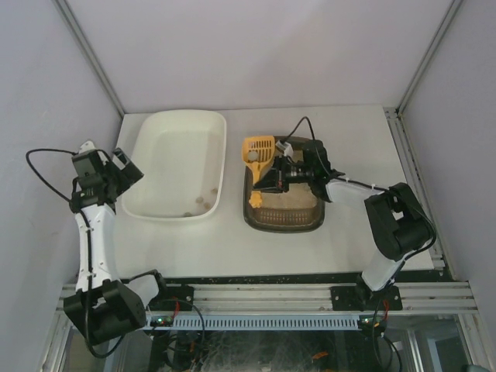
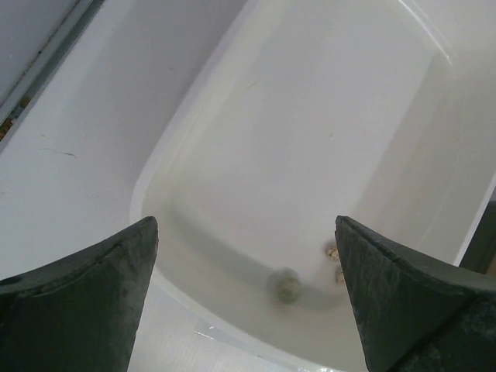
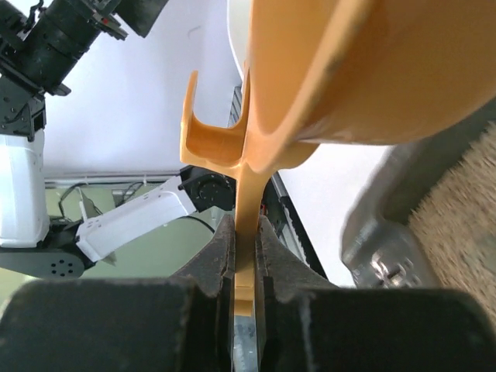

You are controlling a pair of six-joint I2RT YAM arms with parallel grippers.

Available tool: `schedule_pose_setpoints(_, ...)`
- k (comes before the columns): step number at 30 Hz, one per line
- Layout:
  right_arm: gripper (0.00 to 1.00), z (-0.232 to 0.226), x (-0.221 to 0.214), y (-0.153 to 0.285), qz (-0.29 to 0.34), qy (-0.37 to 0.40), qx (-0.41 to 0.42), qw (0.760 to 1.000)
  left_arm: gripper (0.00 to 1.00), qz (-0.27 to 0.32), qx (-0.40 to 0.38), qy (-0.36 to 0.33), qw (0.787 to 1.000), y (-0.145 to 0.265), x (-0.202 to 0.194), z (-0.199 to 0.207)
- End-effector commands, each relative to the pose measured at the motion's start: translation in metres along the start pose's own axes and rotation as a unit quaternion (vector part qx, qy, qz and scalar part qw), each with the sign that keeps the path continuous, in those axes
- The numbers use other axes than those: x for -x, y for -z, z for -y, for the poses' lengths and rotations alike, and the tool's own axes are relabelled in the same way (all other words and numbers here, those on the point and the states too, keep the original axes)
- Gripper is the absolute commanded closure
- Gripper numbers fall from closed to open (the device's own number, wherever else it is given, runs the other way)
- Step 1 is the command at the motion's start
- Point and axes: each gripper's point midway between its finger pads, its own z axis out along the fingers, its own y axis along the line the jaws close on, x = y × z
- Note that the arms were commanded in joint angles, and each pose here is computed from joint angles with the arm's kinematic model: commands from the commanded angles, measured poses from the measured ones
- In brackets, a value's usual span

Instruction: Clean the litter box

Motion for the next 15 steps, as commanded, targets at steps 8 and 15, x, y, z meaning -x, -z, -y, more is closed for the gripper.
schedule_pose_setpoints(8,1.0,-0.033,0.0,-0.057,-0.093,0.095,-0.073,0.988,0.01,0.035,-0.016,0.084,0.996,0.012,0.028,-0.014)
schedule_pose_setpoints(15,1.0,-0.015,0.027,-0.087,-0.085,0.187,-0.273,0.94,0.01,0.03,-0.003,0.088,0.996,0.007,0.03,-0.019)
